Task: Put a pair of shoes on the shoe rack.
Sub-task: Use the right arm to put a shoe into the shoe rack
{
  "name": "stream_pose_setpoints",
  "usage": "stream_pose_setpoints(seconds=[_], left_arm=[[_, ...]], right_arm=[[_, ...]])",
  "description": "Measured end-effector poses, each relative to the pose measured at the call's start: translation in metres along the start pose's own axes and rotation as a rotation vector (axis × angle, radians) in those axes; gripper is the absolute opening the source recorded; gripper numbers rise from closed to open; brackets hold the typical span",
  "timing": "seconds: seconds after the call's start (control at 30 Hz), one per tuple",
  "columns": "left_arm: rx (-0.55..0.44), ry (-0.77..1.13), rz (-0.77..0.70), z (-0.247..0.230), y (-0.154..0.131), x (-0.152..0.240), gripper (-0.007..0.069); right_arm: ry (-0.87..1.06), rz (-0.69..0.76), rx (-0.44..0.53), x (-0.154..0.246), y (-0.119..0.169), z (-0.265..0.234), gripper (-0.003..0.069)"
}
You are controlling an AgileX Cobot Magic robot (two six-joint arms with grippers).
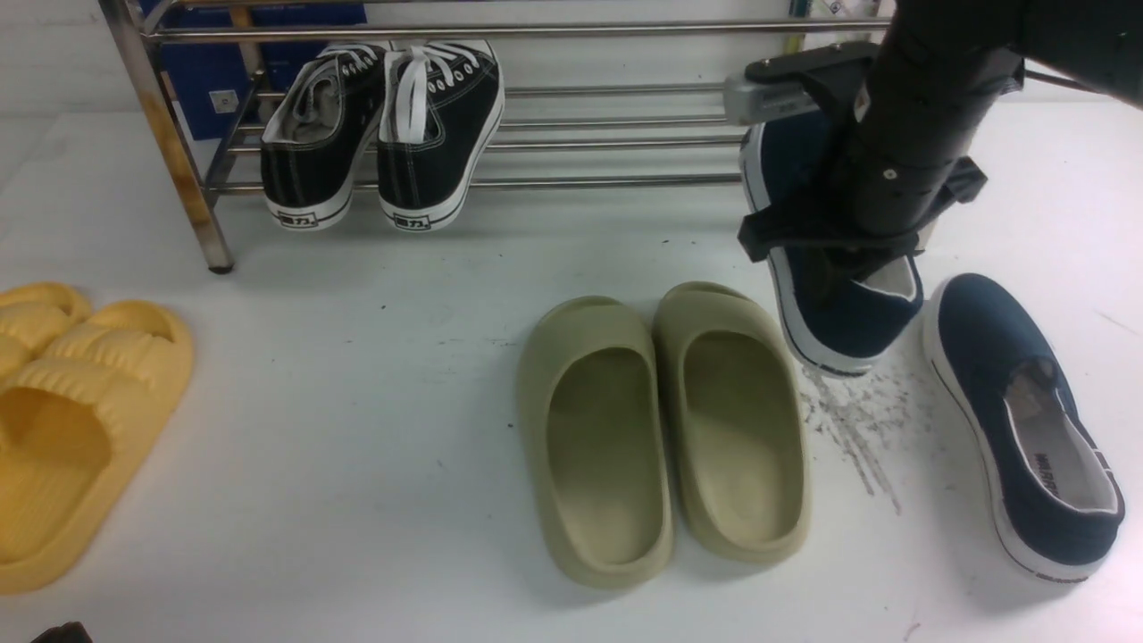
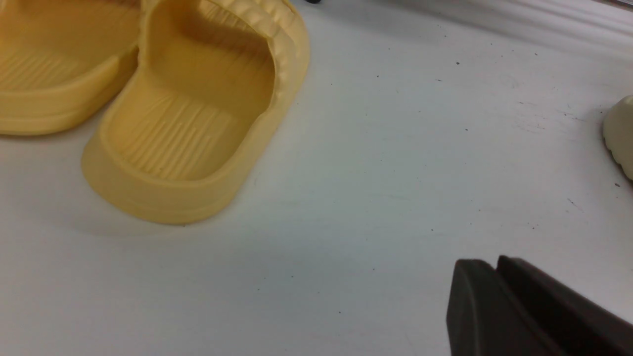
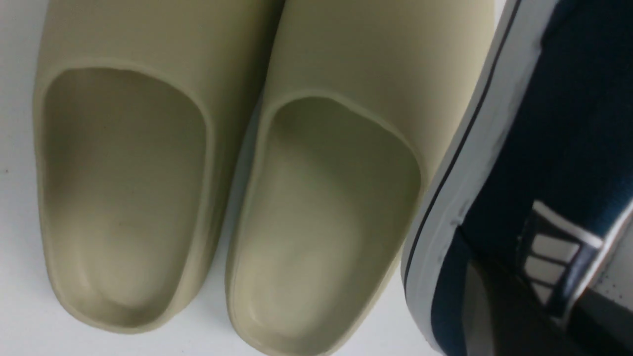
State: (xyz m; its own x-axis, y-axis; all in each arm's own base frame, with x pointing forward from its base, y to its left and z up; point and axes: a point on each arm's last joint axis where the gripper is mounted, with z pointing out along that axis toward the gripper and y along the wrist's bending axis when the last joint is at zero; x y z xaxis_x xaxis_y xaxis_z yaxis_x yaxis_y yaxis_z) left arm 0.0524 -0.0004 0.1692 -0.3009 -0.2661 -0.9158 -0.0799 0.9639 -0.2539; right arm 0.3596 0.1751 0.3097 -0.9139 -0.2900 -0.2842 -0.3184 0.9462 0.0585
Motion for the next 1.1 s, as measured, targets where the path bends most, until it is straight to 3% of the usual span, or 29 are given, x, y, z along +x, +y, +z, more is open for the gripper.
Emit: stream_pose_setpoints(seconds=[0.9, 1.1], left_arm=[[0.000, 0.000, 0.000, 0.000, 0.000, 0.000, 0.0078], [0.000, 0.000, 0.000, 0.000, 0.000, 0.000, 0.0083]], right_arm=[[-0.073, -0.081, 0.029, -0.064, 0.004, 0.044, 0.0047], [-0.098, -0.047, 0.016, -0.078, -0.012, 0.054, 0.0050]])
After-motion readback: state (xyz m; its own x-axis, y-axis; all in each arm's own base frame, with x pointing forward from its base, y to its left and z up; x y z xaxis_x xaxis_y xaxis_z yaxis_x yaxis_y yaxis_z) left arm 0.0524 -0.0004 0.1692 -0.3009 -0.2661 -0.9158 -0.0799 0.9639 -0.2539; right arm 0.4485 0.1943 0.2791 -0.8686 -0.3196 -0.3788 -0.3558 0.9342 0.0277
